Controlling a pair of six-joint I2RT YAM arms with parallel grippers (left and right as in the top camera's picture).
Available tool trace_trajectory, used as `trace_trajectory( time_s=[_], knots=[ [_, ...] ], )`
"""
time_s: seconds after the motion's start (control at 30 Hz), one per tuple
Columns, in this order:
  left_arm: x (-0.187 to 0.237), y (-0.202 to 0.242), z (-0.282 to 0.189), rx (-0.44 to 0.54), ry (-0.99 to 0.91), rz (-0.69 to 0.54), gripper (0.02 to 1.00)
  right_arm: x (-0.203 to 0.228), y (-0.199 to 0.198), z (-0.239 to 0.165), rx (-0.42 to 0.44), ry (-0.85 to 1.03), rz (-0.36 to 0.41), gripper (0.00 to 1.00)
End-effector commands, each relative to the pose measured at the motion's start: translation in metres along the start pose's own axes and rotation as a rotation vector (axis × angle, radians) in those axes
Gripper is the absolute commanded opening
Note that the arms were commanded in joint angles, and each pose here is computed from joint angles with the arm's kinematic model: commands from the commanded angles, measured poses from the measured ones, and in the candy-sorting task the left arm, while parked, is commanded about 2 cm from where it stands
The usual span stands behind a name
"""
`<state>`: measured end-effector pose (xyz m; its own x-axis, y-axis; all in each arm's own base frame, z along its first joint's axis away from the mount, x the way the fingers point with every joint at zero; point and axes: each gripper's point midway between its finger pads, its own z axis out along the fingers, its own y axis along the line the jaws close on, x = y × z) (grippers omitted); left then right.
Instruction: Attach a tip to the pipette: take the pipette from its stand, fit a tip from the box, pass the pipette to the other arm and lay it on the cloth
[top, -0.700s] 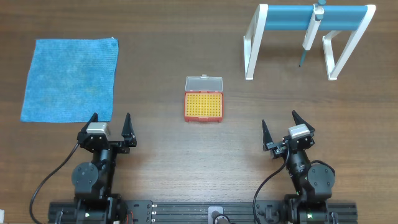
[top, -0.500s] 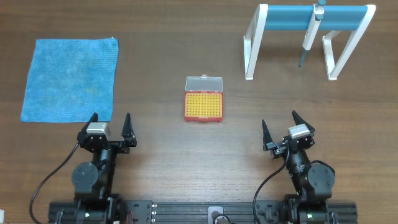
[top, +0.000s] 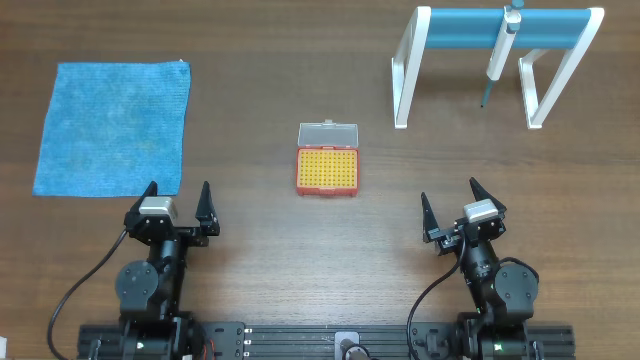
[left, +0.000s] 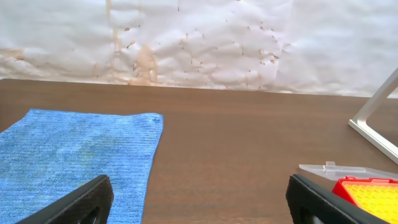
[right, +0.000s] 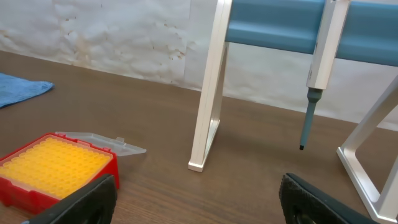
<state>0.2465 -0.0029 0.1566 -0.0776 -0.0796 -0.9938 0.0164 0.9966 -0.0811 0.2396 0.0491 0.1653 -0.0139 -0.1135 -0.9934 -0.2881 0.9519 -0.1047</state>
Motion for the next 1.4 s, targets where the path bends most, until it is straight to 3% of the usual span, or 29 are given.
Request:
trace_trajectory(
  time_s=[0.03,0.13,0.23,0.27,0.33,0.4,0.43,0.5,0.53,0.67,0.8,0.87,1.33,1.4],
  knots=[
    [0.0,-0.002,0.0,0.012,0.0,0.009,0.899,-0.01,0.002,0.0,-0.009,-0.05,0.001,0.847],
    [0.0,-0.002,0.0,0.012,0.0,0.009,0.899,-0.021,-0.009,-0.001,0.054,-0.091,-0.004,0.849],
    [0.0,-0.002,0.0,0.012,0.0,0.009,0.901,-0.008,-0.074,-0.013,0.423,-0.071,0.223,0.847],
    [0.0,-0.002,0.0,0.012,0.0,0.009,0.901,-0.008,-0.082,-0.013,0.462,-0.077,0.247,0.847],
    [0.0,-0.002,0.0,0.012,0.0,0.009,0.899,-0.019,-0.092,-0.004,0.481,-0.095,0.301,0.847],
    [0.0,-0.002,0.0,0.012,0.0,0.009,0.899,-0.021,-0.105,0.017,0.499,-0.019,0.306,0.844],
    [0.0,-0.002,0.0,0.012,0.0,0.009,0.899,-0.021,-0.109,0.03,0.498,0.025,0.277,0.849],
    [0.0,-0.002,0.0,0.012,0.0,0.009,0.901,-0.024,-0.124,0.071,0.486,0.112,0.11,0.847],
    [0.0,-0.002,0.0,0.012,0.0,0.009,0.899,-0.026,-0.131,0.088,0.484,0.12,0.07,0.849],
    [0.0,-0.002,0.0,0.012,-0.001,0.009,0.899,-0.029,-0.155,0.151,0.487,0.086,0.045,0.847],
    [0.0,-0.002,0.0,0.012,-0.001,0.009,0.899,-0.017,-0.163,0.18,0.467,0.127,-0.008,0.847],
    [0.0,-0.002,0.0,0.012,0.0,0.009,0.899,-0.016,-0.163,0.189,0.437,0.126,-0.006,0.847],
    [0.0,-0.002,0.0,0.012,0.0,0.009,0.899,-0.003,-0.18,0.205,0.468,0.064,-0.013,0.847],
    [0.0,-0.002,0.0,0.012,0.0,0.009,0.899,-0.004,-0.173,0.208,0.425,0.059,-0.013,0.844]
  ],
)
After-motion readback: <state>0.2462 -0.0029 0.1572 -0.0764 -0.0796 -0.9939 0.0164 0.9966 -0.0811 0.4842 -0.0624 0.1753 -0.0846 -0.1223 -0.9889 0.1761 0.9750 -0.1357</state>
